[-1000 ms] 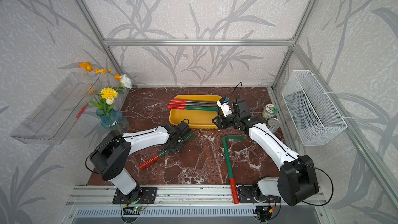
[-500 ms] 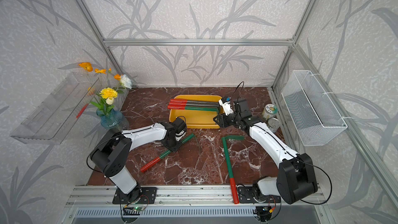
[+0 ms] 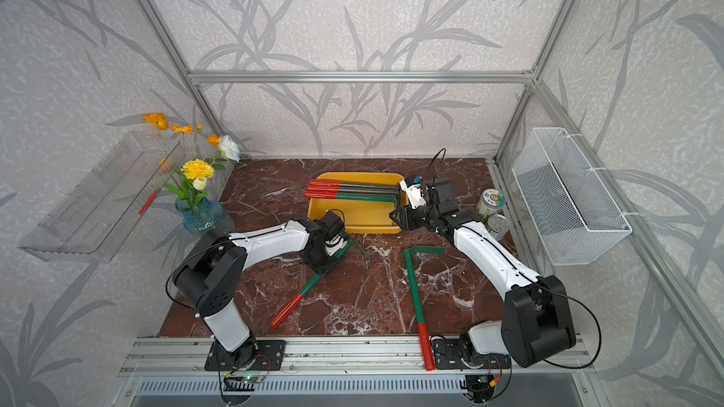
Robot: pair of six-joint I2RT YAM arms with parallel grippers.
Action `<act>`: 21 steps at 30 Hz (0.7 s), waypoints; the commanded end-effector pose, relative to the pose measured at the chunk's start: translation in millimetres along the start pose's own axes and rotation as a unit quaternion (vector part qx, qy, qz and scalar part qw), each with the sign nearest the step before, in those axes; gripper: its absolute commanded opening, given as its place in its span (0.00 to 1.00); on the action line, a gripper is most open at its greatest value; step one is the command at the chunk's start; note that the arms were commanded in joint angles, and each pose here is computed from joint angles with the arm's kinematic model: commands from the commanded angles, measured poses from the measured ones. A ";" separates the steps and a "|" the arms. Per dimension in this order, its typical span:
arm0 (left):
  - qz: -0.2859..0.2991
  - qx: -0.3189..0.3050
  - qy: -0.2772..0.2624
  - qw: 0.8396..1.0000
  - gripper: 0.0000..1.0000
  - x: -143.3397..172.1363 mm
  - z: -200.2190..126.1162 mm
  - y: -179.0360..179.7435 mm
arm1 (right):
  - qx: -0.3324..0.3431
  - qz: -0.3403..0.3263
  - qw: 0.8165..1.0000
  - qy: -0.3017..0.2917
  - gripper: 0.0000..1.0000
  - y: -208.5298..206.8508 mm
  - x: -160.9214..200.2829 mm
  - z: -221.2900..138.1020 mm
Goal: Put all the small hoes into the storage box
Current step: Pick up the hoe from the center of the board.
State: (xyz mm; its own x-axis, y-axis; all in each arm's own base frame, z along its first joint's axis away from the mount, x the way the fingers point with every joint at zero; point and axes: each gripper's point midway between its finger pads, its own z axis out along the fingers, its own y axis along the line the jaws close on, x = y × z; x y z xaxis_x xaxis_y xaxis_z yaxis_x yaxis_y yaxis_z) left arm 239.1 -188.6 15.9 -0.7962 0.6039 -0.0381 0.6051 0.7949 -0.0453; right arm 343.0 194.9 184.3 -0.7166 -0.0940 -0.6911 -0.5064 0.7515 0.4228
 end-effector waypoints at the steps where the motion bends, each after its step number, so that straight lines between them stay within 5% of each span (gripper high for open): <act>1: 0.003 0.009 0.001 1.000 0.09 0.7 -1.0 -6.6 | -0.001 -0.002 1.000 -0.004 0.44 0.5 -3.0 -0.8; 6: 0.003 0.001 -0.013 1.000 0.16 -4.0 -8.3 -7.7 | -0.003 0.001 1.000 -0.004 0.44 2.2 -3.4 -2.3; 11: -0.027 -0.011 -0.004 1.000 0.39 2.6 -17.9 -5.7 | 0.003 -0.004 1.000 -0.003 0.44 1.7 -3.9 -4.8; 21: -0.074 0.004 0.019 0.997 0.44 30.2 -15.0 -15.3 | 0.005 -0.004 1.000 -0.005 0.44 0.5 -4.6 -3.6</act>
State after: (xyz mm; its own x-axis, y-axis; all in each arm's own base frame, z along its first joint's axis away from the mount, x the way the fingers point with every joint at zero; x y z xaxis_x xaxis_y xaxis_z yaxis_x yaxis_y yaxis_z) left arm 220.8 -187.6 37.9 -0.8522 0.5212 -0.0464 0.5230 0.8512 -0.0444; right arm 342.4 194.2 183.2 -0.7201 -0.0949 -0.6874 -0.5025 0.7544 0.4223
